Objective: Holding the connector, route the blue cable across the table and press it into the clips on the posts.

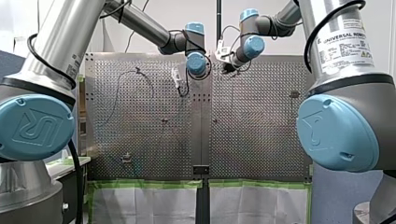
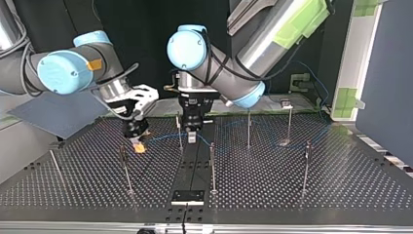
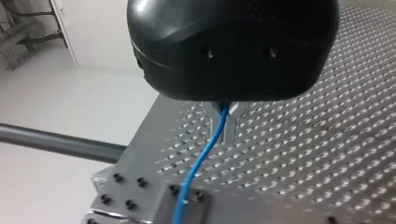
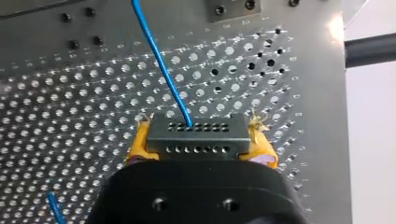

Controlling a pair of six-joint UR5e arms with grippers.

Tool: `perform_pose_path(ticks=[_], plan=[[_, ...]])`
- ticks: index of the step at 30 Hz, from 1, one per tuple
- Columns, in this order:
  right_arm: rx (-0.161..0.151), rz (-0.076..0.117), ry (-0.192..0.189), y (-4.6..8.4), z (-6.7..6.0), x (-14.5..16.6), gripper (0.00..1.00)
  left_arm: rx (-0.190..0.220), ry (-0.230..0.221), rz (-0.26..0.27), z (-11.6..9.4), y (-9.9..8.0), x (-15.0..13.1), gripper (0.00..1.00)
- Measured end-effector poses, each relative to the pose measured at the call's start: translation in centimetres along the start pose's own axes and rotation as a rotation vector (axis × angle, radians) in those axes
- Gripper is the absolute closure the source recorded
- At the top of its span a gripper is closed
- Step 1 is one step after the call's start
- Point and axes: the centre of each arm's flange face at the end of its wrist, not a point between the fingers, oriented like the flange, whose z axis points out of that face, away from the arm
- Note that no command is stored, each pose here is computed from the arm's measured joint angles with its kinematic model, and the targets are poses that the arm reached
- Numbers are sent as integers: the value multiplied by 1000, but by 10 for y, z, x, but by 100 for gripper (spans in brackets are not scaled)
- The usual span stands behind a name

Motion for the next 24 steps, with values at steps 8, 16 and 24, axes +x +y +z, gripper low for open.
perform_pose_path(ticks=[8,16,24], plan=[[-12,3,-59,3,-7,-31,100,10,20,-7,-18,5,29,100],[-34,11,-116,9,-16,-66,100,46,39,-6,-37,9,60,100],[-39,12,-129,13,-21,-92,100,99,107,35,-50,22,123,100]])
